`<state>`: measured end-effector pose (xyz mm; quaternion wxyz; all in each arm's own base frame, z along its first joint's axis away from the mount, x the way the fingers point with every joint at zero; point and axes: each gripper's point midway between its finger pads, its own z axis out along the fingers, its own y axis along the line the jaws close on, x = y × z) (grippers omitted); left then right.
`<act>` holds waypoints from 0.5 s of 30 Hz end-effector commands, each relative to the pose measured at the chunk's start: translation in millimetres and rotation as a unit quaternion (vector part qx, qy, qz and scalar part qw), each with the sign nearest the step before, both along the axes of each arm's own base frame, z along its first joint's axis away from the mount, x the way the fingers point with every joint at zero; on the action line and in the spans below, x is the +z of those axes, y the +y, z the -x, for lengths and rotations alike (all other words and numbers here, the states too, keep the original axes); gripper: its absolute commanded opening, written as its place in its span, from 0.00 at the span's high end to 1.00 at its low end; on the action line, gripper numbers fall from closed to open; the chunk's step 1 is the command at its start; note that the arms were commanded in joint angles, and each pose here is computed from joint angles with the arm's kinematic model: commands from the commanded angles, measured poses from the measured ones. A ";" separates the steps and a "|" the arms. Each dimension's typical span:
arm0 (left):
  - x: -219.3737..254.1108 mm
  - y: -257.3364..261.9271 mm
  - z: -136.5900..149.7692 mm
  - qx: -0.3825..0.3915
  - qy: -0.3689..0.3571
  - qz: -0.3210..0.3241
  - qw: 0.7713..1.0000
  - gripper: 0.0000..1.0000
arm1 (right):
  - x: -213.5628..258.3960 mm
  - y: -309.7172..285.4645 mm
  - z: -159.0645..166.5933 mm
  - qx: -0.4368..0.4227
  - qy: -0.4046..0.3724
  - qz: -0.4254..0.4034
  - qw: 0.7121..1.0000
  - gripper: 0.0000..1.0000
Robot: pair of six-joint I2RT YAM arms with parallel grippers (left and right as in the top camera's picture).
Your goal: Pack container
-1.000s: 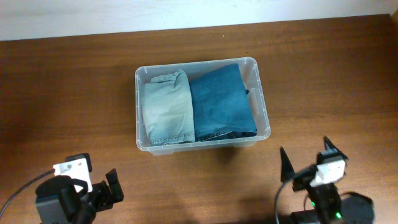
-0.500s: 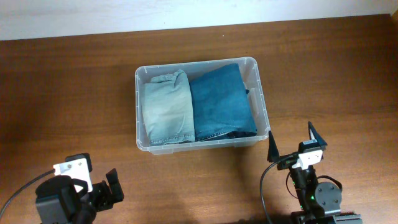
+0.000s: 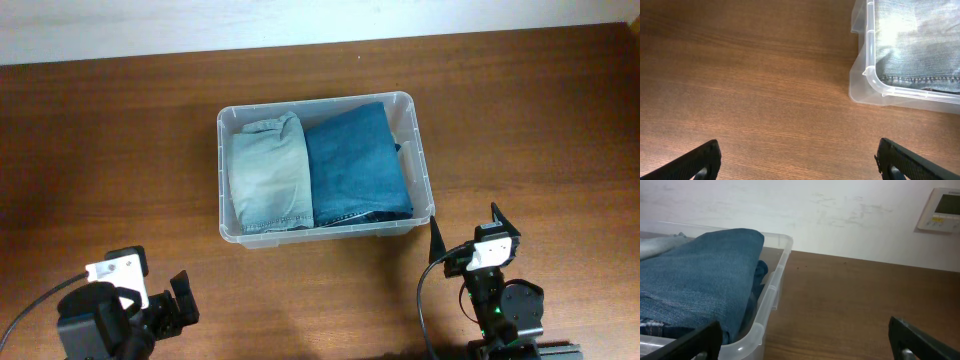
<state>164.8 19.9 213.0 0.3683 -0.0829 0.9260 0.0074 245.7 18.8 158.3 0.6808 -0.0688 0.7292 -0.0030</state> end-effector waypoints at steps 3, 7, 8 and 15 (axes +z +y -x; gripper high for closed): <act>-0.9 -1.1 0.5 -0.002 -0.001 0.002 1.000 0.01 | -3.6 -1.1 -0.1 -0.005 0.005 0.000 1.000 0.02; -0.8 -1.1 0.5 -0.002 -0.001 0.002 1.000 0.01 | -3.6 -1.1 -0.1 -0.005 0.005 0.000 1.000 0.02; -0.9 -1.1 0.6 -0.002 -0.001 0.002 1.000 0.01 | -3.6 -1.1 -0.1 -0.005 0.005 0.000 1.000 0.02; -2.4 -1.0 0.1 -0.002 0.000 0.002 1.000 0.01 | -3.6 -1.1 -0.1 -0.005 0.005 0.000 1.000 0.01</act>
